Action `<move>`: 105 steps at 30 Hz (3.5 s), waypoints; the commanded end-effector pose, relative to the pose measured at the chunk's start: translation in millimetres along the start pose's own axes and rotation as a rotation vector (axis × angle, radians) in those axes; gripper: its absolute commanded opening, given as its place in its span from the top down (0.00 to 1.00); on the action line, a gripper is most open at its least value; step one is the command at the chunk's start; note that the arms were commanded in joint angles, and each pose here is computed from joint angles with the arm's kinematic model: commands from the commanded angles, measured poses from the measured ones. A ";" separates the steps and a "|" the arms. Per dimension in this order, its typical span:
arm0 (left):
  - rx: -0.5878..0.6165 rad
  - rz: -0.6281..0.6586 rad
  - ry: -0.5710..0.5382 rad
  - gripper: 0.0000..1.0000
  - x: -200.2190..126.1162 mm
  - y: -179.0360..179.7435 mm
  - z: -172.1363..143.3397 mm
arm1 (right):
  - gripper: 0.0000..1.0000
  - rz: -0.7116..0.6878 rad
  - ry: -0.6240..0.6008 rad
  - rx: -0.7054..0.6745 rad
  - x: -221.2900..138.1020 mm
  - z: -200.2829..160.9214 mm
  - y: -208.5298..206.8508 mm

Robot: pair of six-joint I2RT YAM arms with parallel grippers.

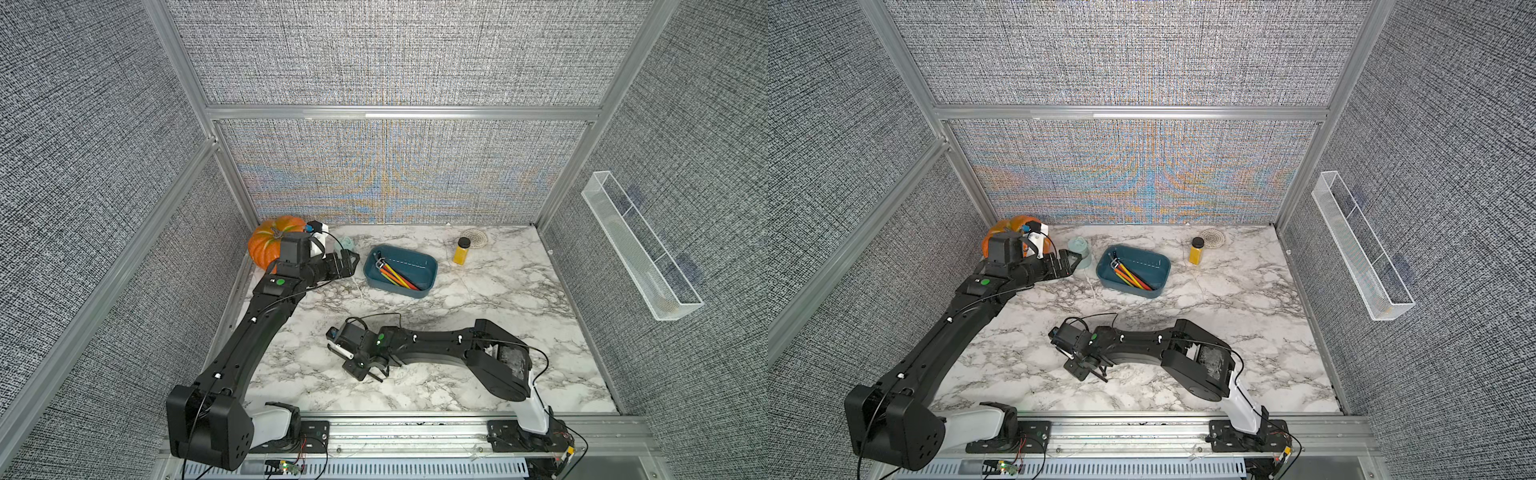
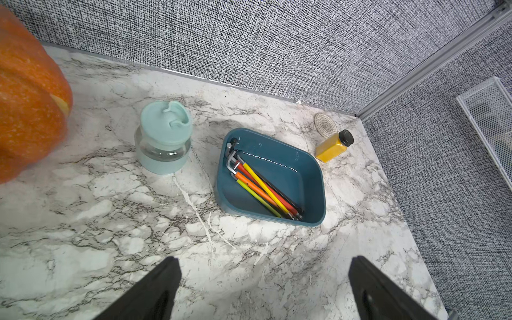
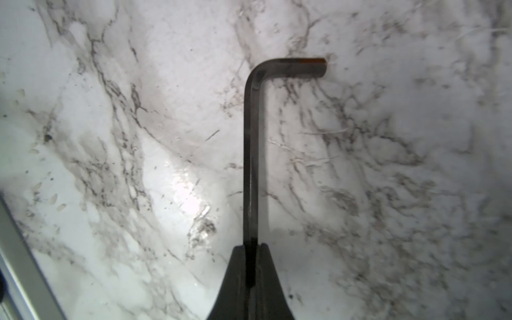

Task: Put the hex key on the desktop into the storage box
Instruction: Pick up the Allen key from the center of the board, then place the Allen key in the storage box, then reset both arms

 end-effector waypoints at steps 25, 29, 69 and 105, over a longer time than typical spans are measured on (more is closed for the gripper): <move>-0.002 -0.149 -0.038 0.00 -0.1 -19.8 13.6 | 1.00 -0.382 -0.110 0.081 -84.0 21.7 -223.7; -0.006 -0.153 -0.024 0.00 3.6 -18.7 11.1 | 1.00 -0.395 -0.113 0.084 -76.4 34.6 -258.3; -0.013 -0.128 0.014 0.00 15.8 -10.1 4.5 | 0.48 -0.345 -0.088 0.079 -6.8 33.6 -305.1; 0.295 0.758 -0.478 0.00 -9.3 133.0 -27.4 | 0.01 -0.879 -0.628 0.766 -285.6 -136.7 -322.6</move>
Point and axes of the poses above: each gripper's point midway between its finger pads, its own x axis out along the fingers, its own y axis along the line the jaws close on, z = x × y, the point moved 6 cm from there along -x, back along the fingers, and after that the axes turned 1 degree about -x, right-handed, at the moved point
